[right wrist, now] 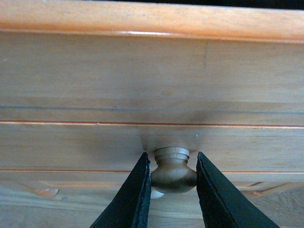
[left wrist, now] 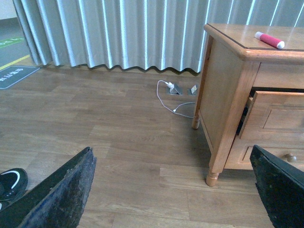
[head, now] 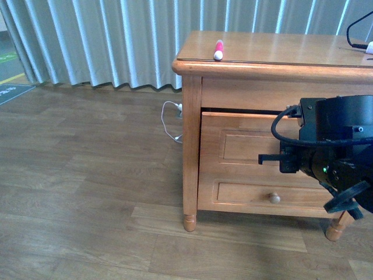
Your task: Place pink marker in drawer with both arms
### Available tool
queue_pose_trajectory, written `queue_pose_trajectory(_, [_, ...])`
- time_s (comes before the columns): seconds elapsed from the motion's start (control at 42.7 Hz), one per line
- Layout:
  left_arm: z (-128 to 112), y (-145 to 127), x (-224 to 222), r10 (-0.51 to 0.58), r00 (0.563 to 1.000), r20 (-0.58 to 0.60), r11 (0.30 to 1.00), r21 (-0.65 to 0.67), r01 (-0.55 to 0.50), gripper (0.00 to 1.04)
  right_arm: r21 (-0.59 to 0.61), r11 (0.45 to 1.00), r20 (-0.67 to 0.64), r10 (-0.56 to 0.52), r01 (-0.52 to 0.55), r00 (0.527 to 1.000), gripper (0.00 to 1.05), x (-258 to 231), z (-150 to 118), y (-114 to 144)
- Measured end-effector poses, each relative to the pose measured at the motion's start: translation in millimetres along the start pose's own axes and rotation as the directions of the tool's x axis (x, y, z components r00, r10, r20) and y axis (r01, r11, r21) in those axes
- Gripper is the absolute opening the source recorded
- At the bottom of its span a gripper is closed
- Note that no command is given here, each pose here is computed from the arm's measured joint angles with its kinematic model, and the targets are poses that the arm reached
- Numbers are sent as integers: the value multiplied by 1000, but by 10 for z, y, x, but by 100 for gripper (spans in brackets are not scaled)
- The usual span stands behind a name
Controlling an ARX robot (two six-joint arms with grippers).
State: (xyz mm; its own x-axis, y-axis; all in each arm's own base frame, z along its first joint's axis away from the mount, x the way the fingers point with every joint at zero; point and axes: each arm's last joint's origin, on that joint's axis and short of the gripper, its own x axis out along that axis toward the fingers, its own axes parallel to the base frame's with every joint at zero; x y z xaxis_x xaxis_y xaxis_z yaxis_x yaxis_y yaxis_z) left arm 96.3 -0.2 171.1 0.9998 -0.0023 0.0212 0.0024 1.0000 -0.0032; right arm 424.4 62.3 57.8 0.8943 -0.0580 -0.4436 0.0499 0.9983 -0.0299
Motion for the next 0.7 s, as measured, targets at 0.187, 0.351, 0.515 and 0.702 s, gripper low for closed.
queue_pose_trajectory(0.187, [0,0,0,0,1000,0,1000,0,0,98,16,1000,2,25,-25,1000,23,-275,-160,-74])
queue_pose_trajectory(0.351, [0,0,0,0,1000,0,1000,0,0,98,36,998,-6,51,-51,999,23,-599,-352,-154])
queue_pose_trajectory(0.515, [0,0,0,0,1000,0,1000,0,0,98,60,996,-15,73,-72,997,24,-952,-554,-260])
queue_pose_trajectory(0.702, [0,0,0,0,1000,0,1000,0,0,98,87,994,-47,65,-60,997,57,-1306,-741,-356])
